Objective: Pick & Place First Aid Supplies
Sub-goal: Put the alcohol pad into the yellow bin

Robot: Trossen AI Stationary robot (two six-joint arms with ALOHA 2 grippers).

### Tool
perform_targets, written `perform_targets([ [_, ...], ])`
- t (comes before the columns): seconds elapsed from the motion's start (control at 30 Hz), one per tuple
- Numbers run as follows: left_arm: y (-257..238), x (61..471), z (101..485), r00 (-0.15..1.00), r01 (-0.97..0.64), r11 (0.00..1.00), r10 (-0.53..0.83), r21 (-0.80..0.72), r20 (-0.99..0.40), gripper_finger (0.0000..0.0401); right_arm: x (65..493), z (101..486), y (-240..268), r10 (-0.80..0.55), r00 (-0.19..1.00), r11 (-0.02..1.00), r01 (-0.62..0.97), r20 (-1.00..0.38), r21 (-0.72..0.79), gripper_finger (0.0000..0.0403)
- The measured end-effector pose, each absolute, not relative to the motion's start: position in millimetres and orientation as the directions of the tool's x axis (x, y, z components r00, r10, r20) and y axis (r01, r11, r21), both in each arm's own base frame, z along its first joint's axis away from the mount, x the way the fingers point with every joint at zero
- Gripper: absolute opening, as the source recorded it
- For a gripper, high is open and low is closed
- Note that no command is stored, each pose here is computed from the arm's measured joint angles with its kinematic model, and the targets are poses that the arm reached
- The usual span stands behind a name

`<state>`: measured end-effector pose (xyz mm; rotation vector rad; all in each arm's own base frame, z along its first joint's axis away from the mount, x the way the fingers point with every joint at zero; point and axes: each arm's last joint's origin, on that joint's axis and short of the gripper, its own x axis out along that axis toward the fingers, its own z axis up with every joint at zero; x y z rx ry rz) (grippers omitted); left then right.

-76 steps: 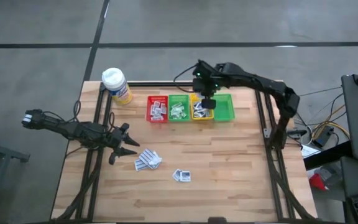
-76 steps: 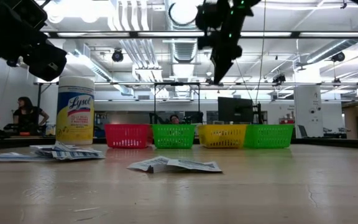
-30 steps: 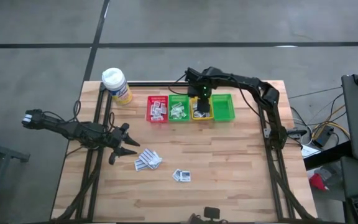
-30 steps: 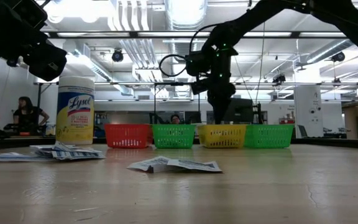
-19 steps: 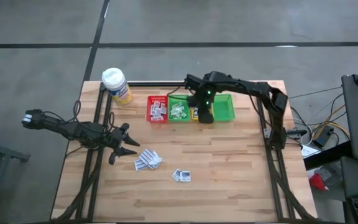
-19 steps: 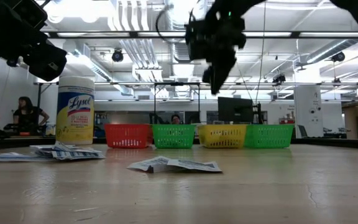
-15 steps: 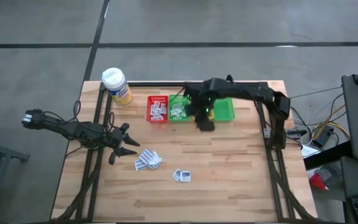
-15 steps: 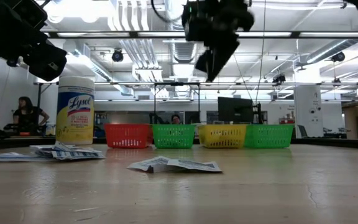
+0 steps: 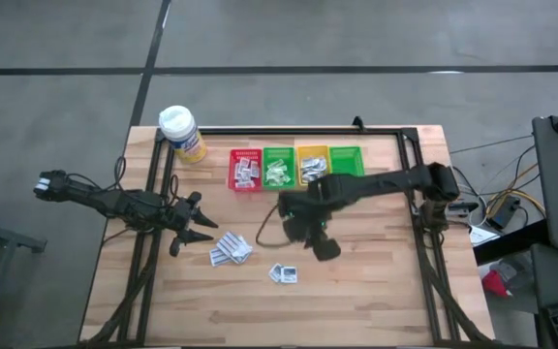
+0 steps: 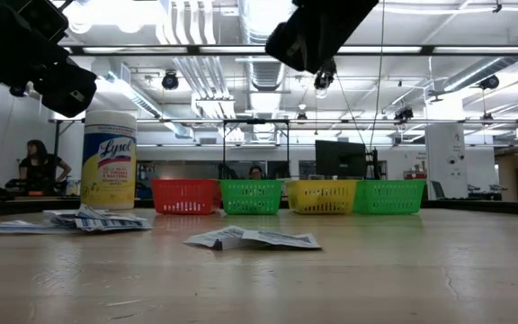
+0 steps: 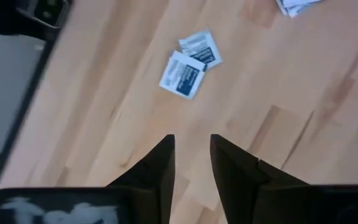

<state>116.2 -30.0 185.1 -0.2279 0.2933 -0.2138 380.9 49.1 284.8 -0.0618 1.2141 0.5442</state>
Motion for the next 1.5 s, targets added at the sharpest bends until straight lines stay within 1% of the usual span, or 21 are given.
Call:
perform_targets([
  [0.1,-30,116,185,0.935,0.175,0.952,-0.240,-0.252,-0.260,0.0172,380,284,67,0.281,0.255,0.895,-0.418,-0.925,0.156,0.0092],
  [0.17,-30,116,185,0.935,0.174,0.952,-0.240,-0.252,-0.260,0.0172,380,281,79,0.249,0.260,0.902,-0.413,-0.933,0.125,0.0089],
  [0.33,-30,116,185,0.935,0.175,0.952,-0.240,-0.251,-0.260,0.0172,387,273,100,0.259,0.293,0.915,-0.380,-0.920,0.137,0.0086],
  [0.4,-30,116,185,0.935,0.175,0.952,-0.241,-0.250,-0.262,0.0172,389,268,105,0.261,0.289,0.923,-0.355,-0.921,0.150,0.0089],
  [0.47,-30,116,185,0.933,0.177,0.952,-0.244,-0.251,-0.265,0.0172,396,263,107,0.267,0.312,0.931,-0.330,-0.912,0.160,0.0093],
  [0.67,-30,117,183,0.928,0.179,0.951,-0.248,-0.251,-0.279,0.0172,407,230,112,0.250,0.245,0.949,-0.256,-0.937,0.186,0.0108],
  [0.83,-30,117,182,0.922,0.177,0.952,-0.249,-0.250,-0.297,0.0172,415,204,114,0.236,0.188,0.954,-0.232,-0.953,0.190,0.0126],
  [1.13,-30,116,181,0.920,0.177,0.952,-0.249,-0.248,-0.301,0.0172,424,184,117,0.242,0.187,0.958,-0.199,-0.952,0.204,0.0152],
  [1.3,-31,117,181,0.919,0.177,0.954,-0.249,-0.243,-0.306,0.0172,427,169,118,0.218,0.166,0.964,-0.193,-0.962,0.185,0.0155],
  [1.5,-31,117,181,0.919,0.177,0.954,-0.249,-0.242,-0.307,0.0172,430,150,118,0.198,0.137,0.968,-0.186,-0.971,0.171,0.0146],
])
